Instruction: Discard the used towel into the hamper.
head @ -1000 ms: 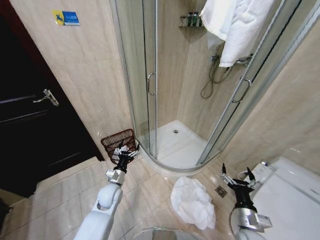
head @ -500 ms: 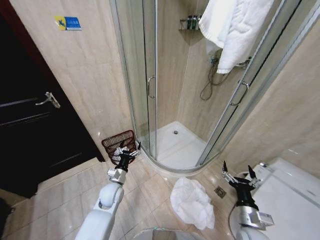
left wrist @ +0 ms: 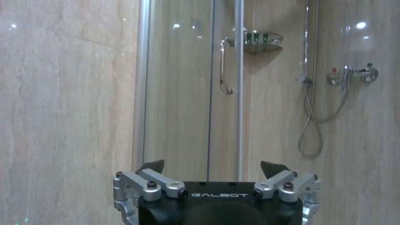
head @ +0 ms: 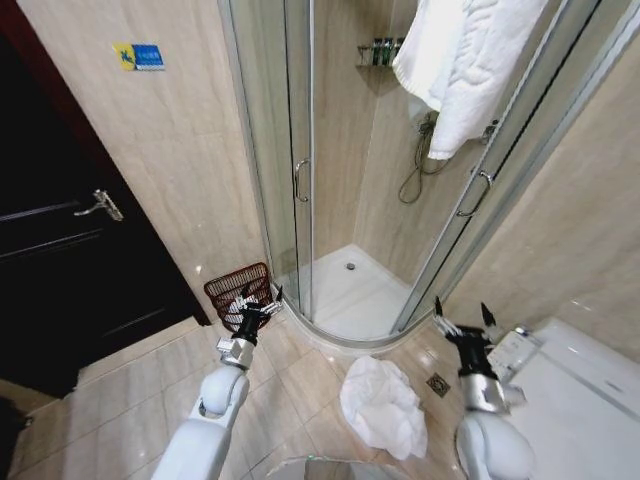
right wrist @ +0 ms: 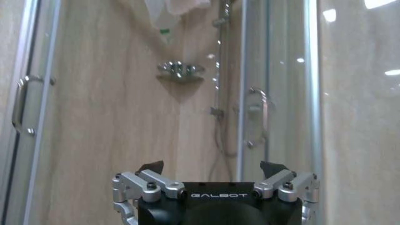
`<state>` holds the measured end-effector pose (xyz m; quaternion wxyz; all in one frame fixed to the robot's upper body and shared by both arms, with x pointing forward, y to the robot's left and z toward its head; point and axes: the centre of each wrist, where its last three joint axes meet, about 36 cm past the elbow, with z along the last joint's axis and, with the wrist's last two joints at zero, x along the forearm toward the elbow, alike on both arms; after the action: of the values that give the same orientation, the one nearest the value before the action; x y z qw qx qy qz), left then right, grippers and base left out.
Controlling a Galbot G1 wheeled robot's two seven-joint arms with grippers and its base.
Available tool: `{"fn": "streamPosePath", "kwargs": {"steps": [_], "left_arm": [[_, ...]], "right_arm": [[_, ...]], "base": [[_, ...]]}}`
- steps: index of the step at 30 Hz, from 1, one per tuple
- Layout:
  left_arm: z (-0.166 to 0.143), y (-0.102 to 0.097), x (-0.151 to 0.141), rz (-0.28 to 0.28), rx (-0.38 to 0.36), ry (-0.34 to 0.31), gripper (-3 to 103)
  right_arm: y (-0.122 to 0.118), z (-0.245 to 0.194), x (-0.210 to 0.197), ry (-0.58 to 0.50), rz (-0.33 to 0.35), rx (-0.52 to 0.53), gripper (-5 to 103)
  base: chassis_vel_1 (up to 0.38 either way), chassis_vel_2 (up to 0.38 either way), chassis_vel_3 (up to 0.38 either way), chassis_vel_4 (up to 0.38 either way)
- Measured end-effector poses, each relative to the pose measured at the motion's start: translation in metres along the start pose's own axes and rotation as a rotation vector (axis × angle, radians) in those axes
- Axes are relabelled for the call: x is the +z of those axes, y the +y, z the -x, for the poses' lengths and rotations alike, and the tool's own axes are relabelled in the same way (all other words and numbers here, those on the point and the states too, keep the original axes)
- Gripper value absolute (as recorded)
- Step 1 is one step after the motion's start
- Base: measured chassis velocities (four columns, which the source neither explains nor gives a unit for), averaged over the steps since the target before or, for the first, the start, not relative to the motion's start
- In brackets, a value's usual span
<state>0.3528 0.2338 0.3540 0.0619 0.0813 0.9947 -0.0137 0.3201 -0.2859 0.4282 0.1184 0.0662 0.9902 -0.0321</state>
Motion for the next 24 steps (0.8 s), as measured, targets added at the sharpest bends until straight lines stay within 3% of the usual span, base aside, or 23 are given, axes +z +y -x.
{"fn": "streamPosePath", "kwargs": {"steps": [8,11,16,21,24], "left_arm": [[0.000,0.000,0.014,-0.018,-0.006,0.000,100],[0.005,-0.004,0.024,-0.016,-0.003,0.016,100],[0.011,-0.015,0.033,-0.018,0.005,0.036,100],[0.014,-0.018,0.036,-0.013,0.023,0.052,100],[0.014,-0.015,0.036,-0.006,0.030,0.056,100]], "right_arm": [[0.007,0.076,-0.025,-0.170,-0.003,-0.109,100],[0.014,0.119,-0.042,-0.275,0.030,-0.173,100],[0.027,0.168,-0.074,-0.389,0.034,-0.178,100],[0.023,0.175,-0.112,-0.424,-0.013,-0.145,100],[0.028,0.157,-0.136,-0.417,-0.041,-0.132,100]], "base": [[0.000,0.000,0.000,0.000],[0.000,0.000,0.000,0.000],[0.000,0.000,0.000,0.000],[0.000,0.000,0.000,0.000],[0.000,0.000,0.000,0.000]]}}
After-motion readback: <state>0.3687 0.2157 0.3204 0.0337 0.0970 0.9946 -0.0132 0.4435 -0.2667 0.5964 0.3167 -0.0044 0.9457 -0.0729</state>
